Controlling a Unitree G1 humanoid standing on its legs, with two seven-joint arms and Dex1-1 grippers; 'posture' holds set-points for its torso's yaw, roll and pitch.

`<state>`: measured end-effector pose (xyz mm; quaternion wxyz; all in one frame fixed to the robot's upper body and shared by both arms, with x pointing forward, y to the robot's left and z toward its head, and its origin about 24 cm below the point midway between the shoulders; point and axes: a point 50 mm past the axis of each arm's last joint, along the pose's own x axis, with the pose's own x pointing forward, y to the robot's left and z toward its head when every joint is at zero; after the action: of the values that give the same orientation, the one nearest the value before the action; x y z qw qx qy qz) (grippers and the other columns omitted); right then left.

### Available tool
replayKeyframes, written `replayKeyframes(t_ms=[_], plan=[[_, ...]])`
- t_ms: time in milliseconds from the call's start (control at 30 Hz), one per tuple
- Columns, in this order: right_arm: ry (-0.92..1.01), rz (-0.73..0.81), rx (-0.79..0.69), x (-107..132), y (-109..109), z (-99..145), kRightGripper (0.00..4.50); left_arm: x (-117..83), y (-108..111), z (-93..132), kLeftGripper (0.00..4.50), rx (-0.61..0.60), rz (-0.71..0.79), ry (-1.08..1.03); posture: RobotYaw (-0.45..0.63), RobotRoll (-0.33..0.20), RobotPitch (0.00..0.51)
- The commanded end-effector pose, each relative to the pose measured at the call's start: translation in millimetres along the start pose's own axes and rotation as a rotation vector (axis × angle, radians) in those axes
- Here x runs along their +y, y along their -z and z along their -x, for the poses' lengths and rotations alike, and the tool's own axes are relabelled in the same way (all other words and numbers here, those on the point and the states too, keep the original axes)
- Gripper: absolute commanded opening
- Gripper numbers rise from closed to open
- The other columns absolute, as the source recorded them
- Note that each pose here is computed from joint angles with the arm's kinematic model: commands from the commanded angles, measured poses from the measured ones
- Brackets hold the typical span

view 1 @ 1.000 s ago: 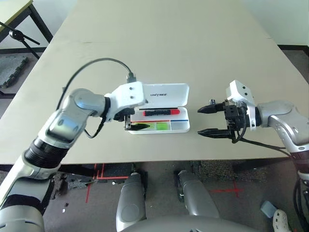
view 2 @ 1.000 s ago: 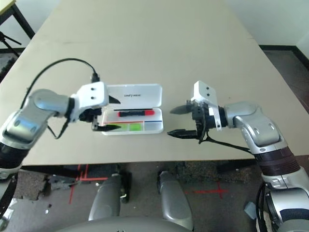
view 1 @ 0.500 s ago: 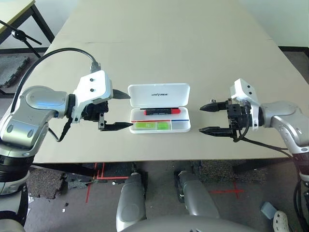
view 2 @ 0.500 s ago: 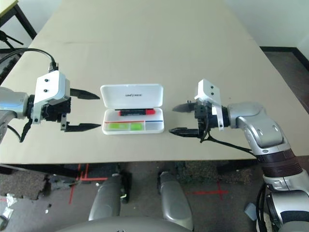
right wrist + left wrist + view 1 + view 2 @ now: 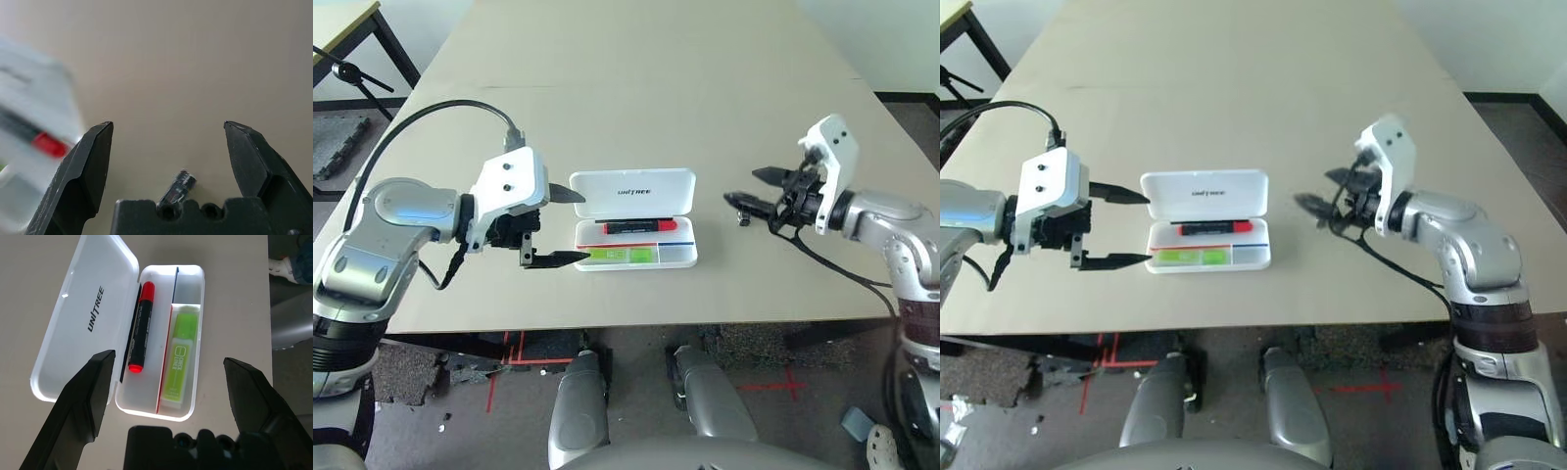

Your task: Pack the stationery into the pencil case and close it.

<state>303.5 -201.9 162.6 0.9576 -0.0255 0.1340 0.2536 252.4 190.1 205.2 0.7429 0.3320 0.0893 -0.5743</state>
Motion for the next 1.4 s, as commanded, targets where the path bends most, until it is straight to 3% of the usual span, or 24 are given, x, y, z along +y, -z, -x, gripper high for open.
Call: replayKeyframes(t_ms=[33, 267, 600, 733, 1067, 1167, 1400], plan=[[0.088, -0.037, 0.019, 4.9, 4.0, -4.1, 4.5, 0.6, -0.4, -4.1, 4.48, 0.001, -0.012, 0.019, -0.14, 0.0, 0.163], [0.149, -0.074, 0.117, 12.2, 24.3, -15.2, 4.5, 1.5, 0.8, -5.0, 4.48, 0.01, -0.02, 0.022, -0.13, 0.0, 0.164], [0.12, -0.092, 0.236, 16.1, 41.4, -10.3, 4.5, -1.1, 3.5, -2.9, 4.48, 0.022, -0.016, 0.021, -0.11, 0.0, 0.175], [0.129, -0.093, 0.296, 13.8, 58.2, -7.9, 4.5, -1.6, 5.4, -3.3, 4.48, 0.03, -0.012, 0.022, -0.11, 0.0, 0.176], [0.126, -0.072, 0.273, 10.2, 61.5, -11.5, 4.43, -3.5, 6.5, -4.6, 4.5, 0.025, -0.009, 0.022, -0.1, 0.0, 0.176], [0.127, -0.054, 0.263, 8.2, 62.5, -12.9, 3.49, -3.9, 6.7, -4.6, 4.5, 0.026, -0.008, 0.021, -0.09, 0.0, 0.173], [0.11, 0.028, 0.248, 2.7, 61.6, -14.3, 0.76, -6.2, 7.9, -4.2, 4.5, 0.035, -0.004, 0.017, -0.08, 0.0, 0.172]])
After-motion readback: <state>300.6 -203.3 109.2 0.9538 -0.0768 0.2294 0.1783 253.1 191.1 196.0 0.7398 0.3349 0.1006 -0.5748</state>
